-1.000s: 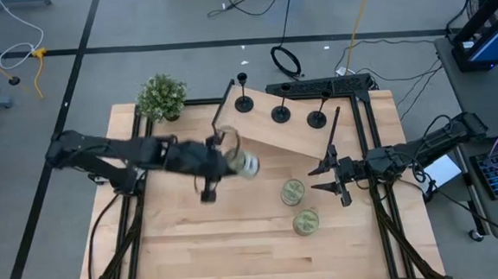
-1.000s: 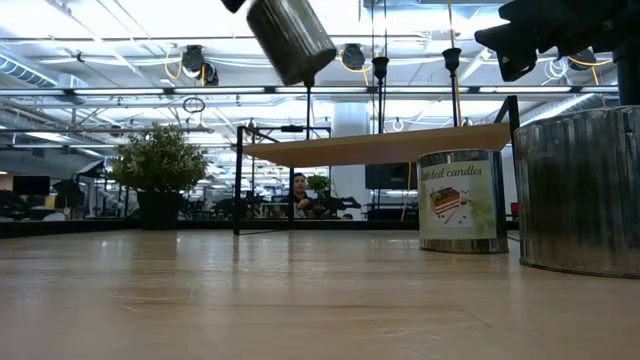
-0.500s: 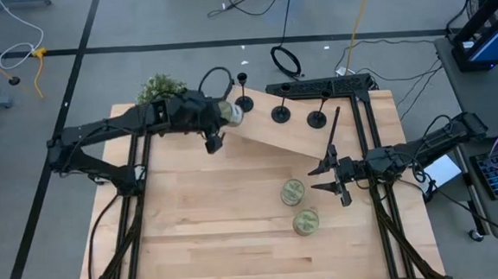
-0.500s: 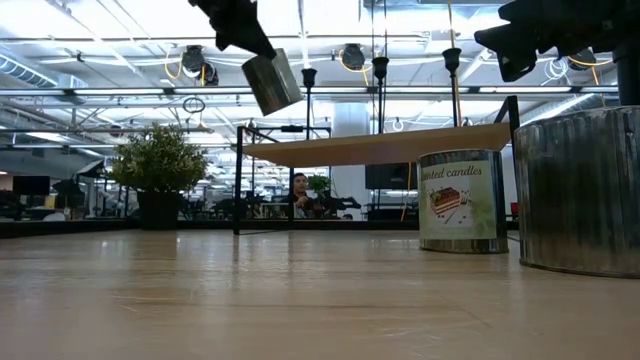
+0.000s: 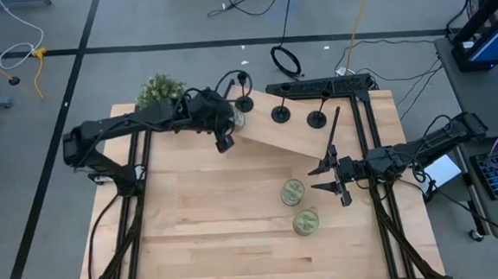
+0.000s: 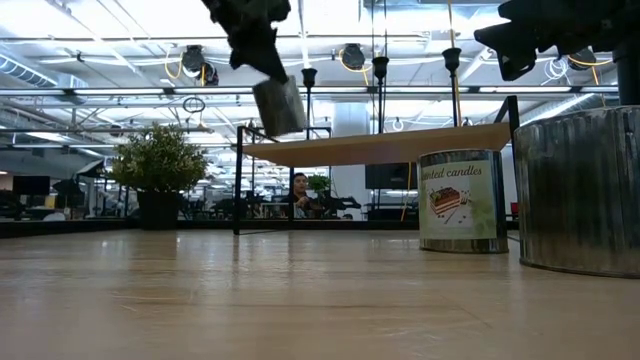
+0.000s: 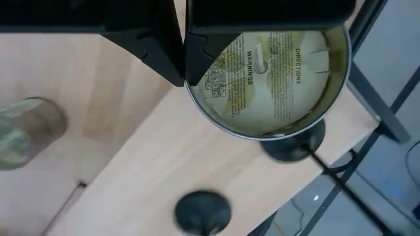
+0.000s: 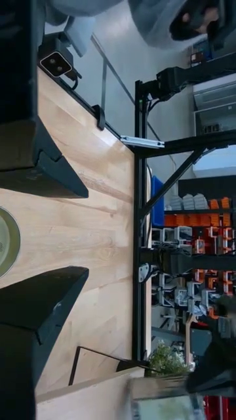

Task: Pick & Place candle stick holders
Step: Put the left silver scented candle on the shelf

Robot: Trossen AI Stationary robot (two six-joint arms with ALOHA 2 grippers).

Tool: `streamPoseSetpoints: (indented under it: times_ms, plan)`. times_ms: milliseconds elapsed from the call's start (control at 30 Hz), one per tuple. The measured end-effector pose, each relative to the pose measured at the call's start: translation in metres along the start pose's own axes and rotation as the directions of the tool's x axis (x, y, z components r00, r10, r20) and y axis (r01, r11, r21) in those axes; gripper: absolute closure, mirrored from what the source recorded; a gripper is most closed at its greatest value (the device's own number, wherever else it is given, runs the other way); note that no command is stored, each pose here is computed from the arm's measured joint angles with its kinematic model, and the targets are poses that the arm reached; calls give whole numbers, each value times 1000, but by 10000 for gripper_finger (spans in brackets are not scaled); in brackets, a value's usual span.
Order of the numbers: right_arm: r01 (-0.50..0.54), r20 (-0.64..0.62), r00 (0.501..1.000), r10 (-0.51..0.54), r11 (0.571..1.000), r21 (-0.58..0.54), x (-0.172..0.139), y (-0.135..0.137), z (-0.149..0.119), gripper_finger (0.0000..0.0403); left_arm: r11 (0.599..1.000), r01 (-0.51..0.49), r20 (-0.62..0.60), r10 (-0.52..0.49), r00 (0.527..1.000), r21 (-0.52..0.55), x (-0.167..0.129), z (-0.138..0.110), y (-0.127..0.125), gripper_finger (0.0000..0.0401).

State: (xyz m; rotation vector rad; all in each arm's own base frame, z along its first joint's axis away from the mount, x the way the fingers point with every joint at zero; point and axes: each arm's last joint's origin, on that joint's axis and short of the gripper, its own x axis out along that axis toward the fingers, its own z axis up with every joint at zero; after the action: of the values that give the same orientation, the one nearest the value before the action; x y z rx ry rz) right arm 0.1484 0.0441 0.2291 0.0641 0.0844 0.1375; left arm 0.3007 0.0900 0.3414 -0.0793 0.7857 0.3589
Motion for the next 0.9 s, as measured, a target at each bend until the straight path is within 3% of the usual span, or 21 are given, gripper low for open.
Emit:
streamPoseSetpoints:
  times_ms: [67,167,333,900]
  plan:
    - [0,-1,1000,0,1000,0,0,0,0,229,1000,13,-2,-13,1000,-2,-10,10,2,399]
    - [1,0,1000,-1,1000,-6,0,0,0,229,999,6,-101,-10,995,-39,-19,17,8,398]
    - [1,0,1000,-1,1000,-17,0,0,0,229,998,-1,-204,-11,979,-61,-12,24,14,398]
    - [1,0,1000,-1,1000,-18,0,0,0,229,999,47,-187,-43,981,13,19,30,12,394]
